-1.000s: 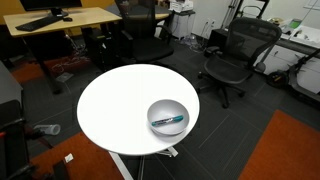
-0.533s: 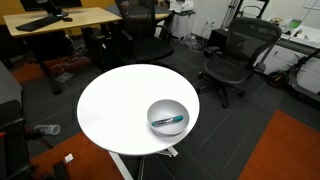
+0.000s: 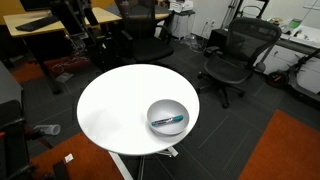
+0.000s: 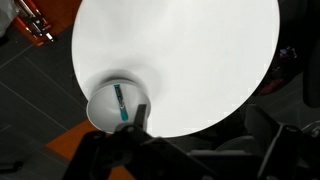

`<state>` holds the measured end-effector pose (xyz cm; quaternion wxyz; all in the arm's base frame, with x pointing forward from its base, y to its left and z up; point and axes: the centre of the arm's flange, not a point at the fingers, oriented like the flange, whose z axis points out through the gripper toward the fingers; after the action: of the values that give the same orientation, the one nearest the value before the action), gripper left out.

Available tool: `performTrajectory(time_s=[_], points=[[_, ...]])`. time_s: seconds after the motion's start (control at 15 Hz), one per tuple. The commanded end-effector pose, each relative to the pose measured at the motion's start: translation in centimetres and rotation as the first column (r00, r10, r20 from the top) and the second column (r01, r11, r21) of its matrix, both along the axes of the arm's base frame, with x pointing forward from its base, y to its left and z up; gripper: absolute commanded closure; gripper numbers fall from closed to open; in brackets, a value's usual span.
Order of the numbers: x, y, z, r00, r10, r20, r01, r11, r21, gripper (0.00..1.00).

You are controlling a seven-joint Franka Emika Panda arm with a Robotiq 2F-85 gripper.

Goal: Take the marker from the bowl and place it on the table

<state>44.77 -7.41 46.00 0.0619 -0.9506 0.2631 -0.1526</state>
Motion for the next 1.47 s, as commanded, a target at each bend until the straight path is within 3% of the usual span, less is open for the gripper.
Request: performTrajectory(time_s=[0.0, 0.6, 1.4], points=[[3.3, -3.2, -1.5, 0.999, -0.034, -0.007, 0.033, 0.998, -0.045, 0.00], [8.7, -9.0, -7.0, 0.994, -0.069, -0.089, 0.063, 0.995, -0.075, 0.00], [14.4, -13.7, -16.3, 0.981, 0.037, -0.188, -0.053, 0.995, -0.083, 0.00]])
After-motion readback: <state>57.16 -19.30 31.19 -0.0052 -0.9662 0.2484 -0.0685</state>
